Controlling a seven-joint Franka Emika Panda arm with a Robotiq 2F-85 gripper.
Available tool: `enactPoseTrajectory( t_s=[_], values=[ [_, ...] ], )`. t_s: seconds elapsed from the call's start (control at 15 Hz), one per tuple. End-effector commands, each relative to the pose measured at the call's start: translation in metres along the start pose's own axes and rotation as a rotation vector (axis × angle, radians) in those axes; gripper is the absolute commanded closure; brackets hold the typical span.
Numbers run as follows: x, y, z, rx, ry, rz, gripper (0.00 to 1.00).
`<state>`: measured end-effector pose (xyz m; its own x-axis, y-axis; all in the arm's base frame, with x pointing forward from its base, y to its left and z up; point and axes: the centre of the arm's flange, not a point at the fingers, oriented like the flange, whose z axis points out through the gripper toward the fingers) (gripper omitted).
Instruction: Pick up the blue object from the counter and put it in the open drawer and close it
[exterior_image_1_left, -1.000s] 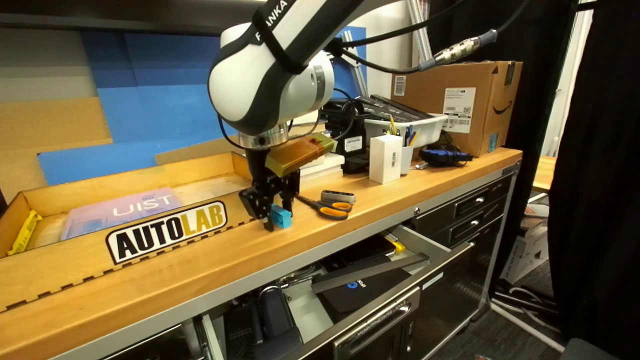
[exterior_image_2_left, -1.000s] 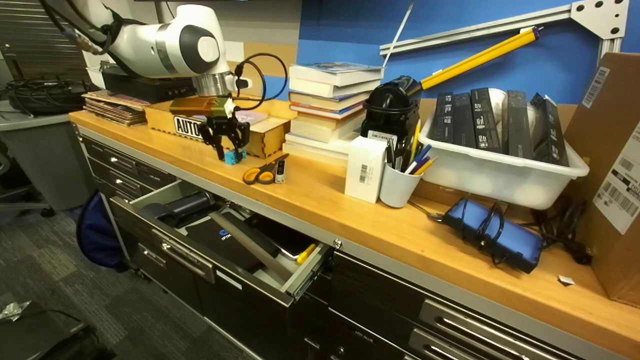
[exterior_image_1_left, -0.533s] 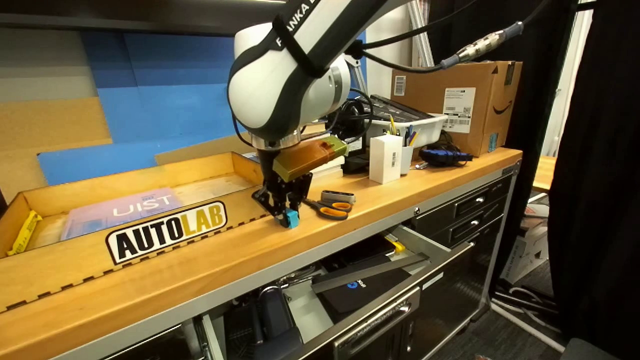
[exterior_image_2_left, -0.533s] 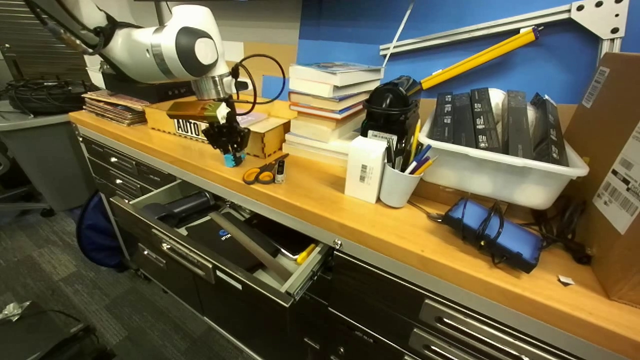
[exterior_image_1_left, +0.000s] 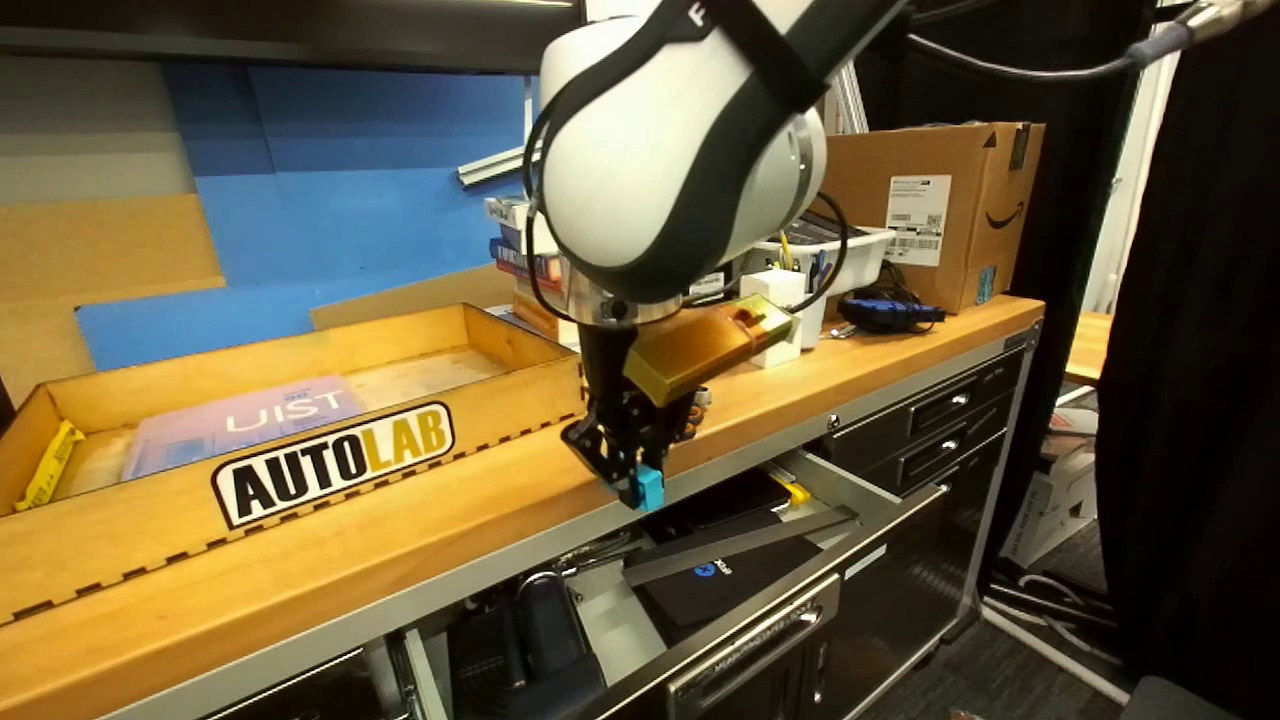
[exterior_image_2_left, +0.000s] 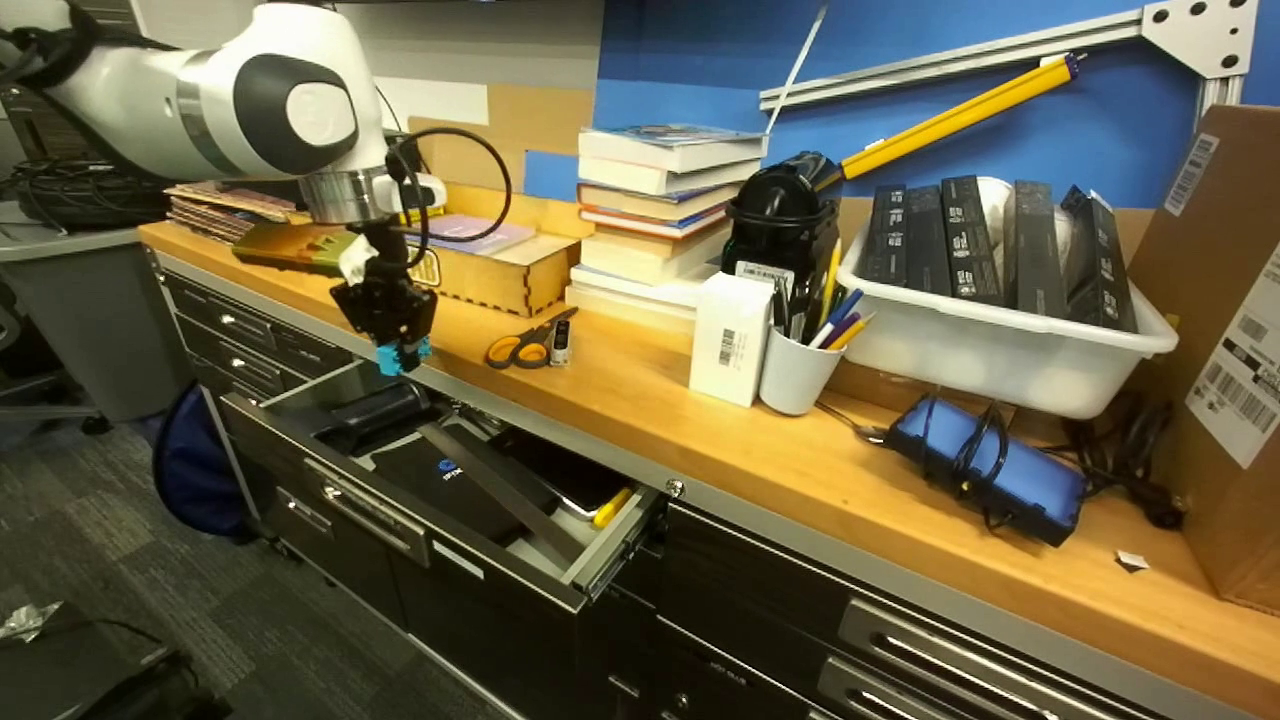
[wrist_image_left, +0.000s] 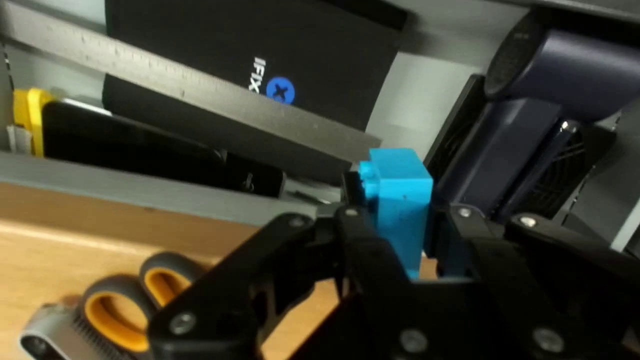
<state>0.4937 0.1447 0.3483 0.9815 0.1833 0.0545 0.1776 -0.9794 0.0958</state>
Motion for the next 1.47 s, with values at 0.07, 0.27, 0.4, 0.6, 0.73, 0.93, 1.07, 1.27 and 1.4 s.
enactPoseTrajectory(
  t_s=[0.07,0.27,0.4,0.6,0.73,0.93,1.07,1.27,1.4],
  values=[
    [-0.044,0.031,0.035,-0.011,-0.022,0.128,0.88],
    [-0.044,0.048,0.048,-0.010,-0.019,0.188,0.48],
    [-0.044,0.057,0.046,0.004,0.002,0.214,0.40],
    [-0.056,0.064,0.039,0.032,0.024,0.232,0.17],
    [-0.076,0.064,0.037,0.058,0.013,0.231,0.02],
    [-0.111,0.062,0.053,0.093,-0.067,0.240,0.00],
    [-0.130,0.061,0.066,0.125,-0.108,0.237,0.00],
    [-0.153,0.064,0.072,0.184,-0.129,0.227,0.00],
    [-0.155,0.067,0.080,0.193,-0.151,0.239,0.00]
  ],
)
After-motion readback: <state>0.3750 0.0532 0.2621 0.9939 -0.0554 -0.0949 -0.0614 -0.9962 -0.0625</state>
